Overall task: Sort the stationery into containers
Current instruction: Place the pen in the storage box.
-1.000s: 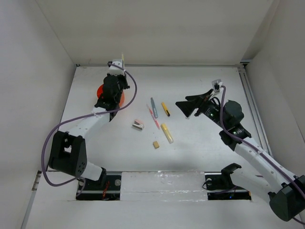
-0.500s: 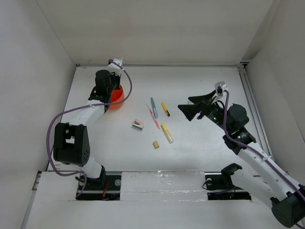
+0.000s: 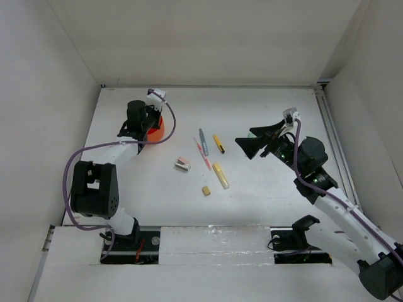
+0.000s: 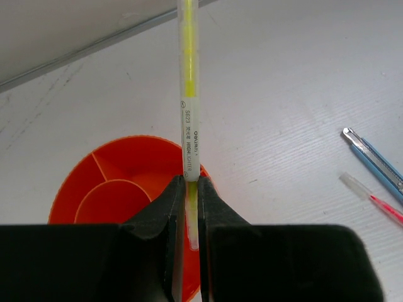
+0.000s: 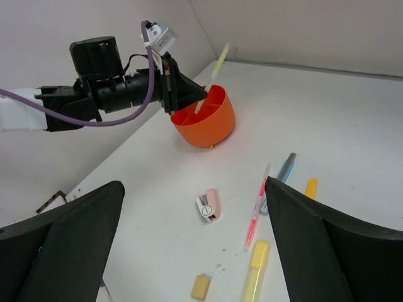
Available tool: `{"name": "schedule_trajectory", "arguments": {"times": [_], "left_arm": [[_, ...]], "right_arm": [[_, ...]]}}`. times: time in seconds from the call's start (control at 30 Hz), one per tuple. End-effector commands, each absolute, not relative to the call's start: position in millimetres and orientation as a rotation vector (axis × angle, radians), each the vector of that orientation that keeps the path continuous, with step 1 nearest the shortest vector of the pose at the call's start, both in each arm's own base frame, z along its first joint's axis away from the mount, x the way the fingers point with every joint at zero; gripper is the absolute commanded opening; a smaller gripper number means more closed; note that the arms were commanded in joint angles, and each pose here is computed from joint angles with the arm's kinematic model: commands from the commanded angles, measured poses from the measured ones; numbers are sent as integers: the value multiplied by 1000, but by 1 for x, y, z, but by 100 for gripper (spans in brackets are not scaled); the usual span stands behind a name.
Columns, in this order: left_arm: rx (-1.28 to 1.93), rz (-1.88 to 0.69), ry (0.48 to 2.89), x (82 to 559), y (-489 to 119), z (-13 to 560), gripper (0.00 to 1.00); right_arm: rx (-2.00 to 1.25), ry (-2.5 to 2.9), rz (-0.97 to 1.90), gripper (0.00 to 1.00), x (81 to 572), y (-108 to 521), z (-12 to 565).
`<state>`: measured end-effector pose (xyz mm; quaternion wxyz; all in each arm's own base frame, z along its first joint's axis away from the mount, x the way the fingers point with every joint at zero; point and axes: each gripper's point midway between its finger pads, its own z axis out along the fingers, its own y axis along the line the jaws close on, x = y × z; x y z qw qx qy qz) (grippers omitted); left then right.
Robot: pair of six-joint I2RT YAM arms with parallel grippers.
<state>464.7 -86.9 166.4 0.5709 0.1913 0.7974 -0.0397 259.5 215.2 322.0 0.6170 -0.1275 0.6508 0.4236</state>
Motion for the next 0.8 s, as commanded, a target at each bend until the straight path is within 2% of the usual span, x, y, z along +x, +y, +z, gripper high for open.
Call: {"name": "schedule_trajectory", "arguments": {"times": [0.0,0.77], "left_arm": [[462,-92,1816,464,-88,178,0],[419,-7,1927,459,-74,132,0]], "right_arm": [[-307,1464,965,100,259,216,330],[-332,1454,984,100,254,218,332]]}}
